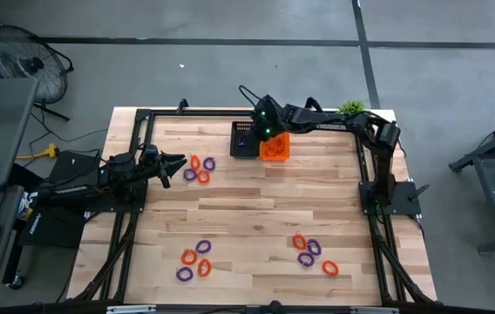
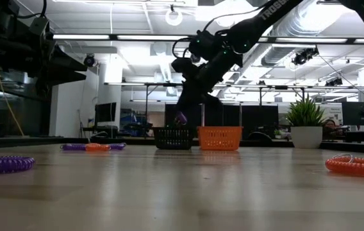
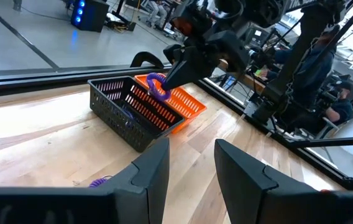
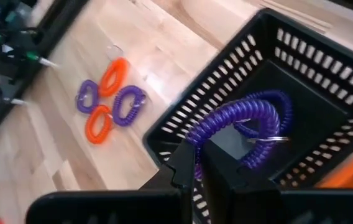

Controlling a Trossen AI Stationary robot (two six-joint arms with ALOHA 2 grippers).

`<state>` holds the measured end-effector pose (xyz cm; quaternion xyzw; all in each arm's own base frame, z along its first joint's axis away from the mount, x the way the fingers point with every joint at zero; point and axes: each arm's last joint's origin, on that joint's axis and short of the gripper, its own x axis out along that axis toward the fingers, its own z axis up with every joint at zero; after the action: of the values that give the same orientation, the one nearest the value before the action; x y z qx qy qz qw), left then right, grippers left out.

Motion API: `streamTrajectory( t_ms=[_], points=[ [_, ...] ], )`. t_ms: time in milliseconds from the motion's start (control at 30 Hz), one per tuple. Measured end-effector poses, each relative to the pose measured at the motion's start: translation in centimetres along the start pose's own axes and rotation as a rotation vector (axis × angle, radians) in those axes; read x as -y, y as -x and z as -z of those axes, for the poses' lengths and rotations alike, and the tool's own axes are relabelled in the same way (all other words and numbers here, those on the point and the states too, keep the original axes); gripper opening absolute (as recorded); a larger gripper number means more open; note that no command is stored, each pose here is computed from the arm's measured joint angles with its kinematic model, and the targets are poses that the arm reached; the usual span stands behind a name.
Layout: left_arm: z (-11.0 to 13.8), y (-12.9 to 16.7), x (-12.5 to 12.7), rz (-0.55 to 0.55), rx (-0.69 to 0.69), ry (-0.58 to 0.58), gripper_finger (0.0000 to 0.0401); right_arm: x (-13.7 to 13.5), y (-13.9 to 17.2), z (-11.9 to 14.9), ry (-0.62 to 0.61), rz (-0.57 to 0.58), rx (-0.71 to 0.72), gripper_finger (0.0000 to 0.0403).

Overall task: Sort spring keychains
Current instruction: Put the purple spring keychain in the black bin

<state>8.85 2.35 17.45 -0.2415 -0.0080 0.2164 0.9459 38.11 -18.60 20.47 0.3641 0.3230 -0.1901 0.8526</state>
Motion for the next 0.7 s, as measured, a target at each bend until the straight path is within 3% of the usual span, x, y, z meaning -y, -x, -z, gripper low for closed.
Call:
streamTrajectory(
  t_ms=[367,700],
  points=[
    [-0.01,0.00,0.00,0.000,0.000,0.000,0.0126,0.24,0.00,0.28,0.019,0.035,-0.023,0.0020],
    [-0.01,0.00,0.00,0.000,0.001,0.000,0.0126,0.22,-0.01,0.31,0.033,0.029,-0.027,0.0098]
  ],
)
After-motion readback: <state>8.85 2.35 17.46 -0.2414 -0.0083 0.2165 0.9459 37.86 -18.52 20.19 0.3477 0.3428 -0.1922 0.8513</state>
